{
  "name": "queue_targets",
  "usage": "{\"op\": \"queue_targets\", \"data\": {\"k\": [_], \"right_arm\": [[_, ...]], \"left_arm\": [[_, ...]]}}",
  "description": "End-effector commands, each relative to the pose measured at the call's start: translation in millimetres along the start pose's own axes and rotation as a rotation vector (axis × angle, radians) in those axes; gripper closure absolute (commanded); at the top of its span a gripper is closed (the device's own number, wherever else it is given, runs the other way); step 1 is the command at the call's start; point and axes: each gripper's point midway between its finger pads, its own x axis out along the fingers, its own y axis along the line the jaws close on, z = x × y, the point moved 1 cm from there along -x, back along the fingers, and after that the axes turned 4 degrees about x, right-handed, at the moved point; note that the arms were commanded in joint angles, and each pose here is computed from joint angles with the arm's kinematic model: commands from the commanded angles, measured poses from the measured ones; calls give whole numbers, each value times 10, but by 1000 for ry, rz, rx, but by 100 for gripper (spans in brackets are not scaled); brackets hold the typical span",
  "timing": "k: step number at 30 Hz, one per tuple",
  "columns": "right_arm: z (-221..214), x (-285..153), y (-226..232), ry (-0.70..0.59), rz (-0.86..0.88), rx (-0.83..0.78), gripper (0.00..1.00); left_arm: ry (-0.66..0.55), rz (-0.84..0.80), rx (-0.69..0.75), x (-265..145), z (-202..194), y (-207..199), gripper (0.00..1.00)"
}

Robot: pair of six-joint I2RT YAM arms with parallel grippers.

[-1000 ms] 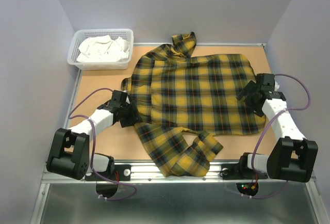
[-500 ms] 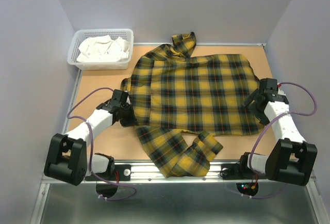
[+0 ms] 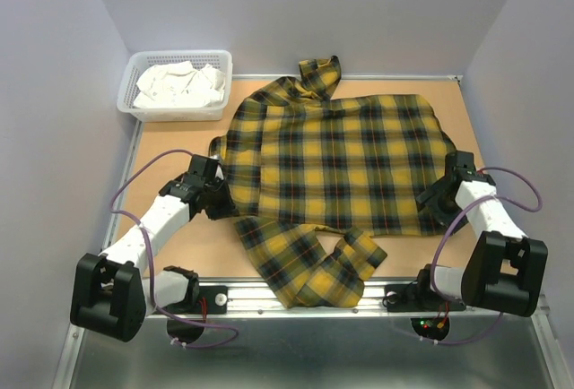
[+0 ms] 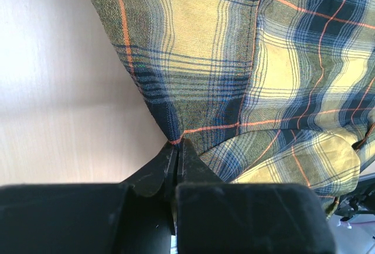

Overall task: Fold and stack the long sleeve shirts
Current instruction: Fold the shirt

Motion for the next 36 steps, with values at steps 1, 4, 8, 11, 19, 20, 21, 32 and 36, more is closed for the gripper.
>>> {"op": "queue_targets", "data": {"k": [1, 4, 8, 11, 19, 20, 21, 32, 36], "right_arm": [[-68, 43, 4, 21, 9, 77, 16], [-156, 132, -40, 40, -9, 113, 22], [-191, 193, -48, 39, -7, 143, 29], [-193, 227, -86, 27, -23, 150, 33], [-161, 258, -126, 2, -44, 155, 51], [-142, 245, -123, -7, -41, 154, 54], [-116, 227, -109, -17, -34, 158, 57], [75, 66, -22, -76, 6, 141, 90], [300, -144, -10, -151, 3, 114, 99]], "left_arm": [[-23, -4, 31, -121, 44, -30, 94], [-28, 8, 38, -138, 59, -15, 94], [-28, 5, 43, -134, 65, -22, 94], [-34, 10, 47, -144, 81, -18, 94], [-43, 23, 58, -176, 127, -3, 95], [-45, 26, 57, -188, 139, -2, 95], [-45, 30, 56, -190, 144, 12, 96], [-51, 47, 58, -248, 184, 56, 100], [-75, 69, 53, -304, 249, 86, 100]]}}
